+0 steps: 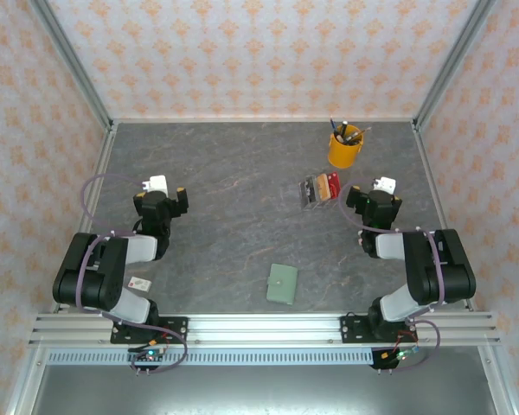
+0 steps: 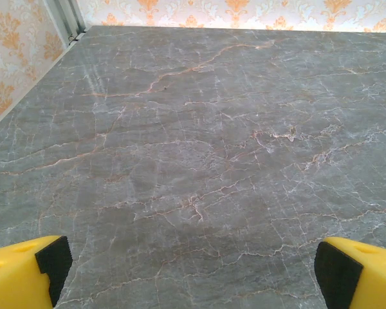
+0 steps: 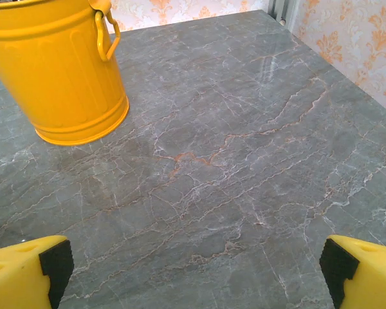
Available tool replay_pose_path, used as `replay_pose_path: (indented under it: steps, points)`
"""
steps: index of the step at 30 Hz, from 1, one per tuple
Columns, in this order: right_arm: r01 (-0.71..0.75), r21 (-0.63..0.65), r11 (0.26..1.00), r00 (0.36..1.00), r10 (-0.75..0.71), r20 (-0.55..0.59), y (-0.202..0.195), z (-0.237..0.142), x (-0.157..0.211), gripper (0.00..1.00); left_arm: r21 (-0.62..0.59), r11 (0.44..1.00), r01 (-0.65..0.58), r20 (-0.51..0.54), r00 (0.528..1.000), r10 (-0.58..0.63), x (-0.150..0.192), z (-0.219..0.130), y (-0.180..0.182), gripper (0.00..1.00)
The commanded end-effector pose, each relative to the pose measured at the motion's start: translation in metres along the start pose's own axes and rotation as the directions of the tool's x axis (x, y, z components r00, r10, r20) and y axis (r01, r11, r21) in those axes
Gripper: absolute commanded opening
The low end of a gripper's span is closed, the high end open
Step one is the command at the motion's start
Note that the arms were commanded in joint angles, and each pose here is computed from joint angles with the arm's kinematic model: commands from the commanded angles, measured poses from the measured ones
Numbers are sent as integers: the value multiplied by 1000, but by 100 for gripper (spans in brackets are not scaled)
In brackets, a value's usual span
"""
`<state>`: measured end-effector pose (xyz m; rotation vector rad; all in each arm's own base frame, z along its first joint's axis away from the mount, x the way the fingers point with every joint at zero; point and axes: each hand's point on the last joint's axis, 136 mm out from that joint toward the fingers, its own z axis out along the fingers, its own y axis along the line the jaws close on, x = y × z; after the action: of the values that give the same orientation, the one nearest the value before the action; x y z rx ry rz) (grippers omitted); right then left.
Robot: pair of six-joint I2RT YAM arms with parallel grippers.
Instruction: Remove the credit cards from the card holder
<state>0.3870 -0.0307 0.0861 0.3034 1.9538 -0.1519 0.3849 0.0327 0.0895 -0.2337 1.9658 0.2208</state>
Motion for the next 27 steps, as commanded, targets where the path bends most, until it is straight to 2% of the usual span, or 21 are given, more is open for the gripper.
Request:
replay_pose_path:
  steps: [1, 21, 24, 27]
  points:
    - [-16, 1, 1000, 1000, 16, 9, 0, 3, -5, 100, 12, 1000, -20, 13, 1000, 20, -8, 2, -4, 100]
    - [-18, 2, 1000, 1000, 18, 17, 0, 1, -6, 100, 13, 1000, -20, 15, 1000, 20, -8, 2, -4, 100]
    - [-21, 7, 1000, 1000, 21, 23, -1, -3, -15, 100, -33, 999, -3, 17, 1000, 3, -17, -2, 4, 100]
    - [-33, 33, 999, 999, 31, 38, -7, -13, -28, 100, -75, 997, 5, -36, 999, -8, -30, -10, 12, 100]
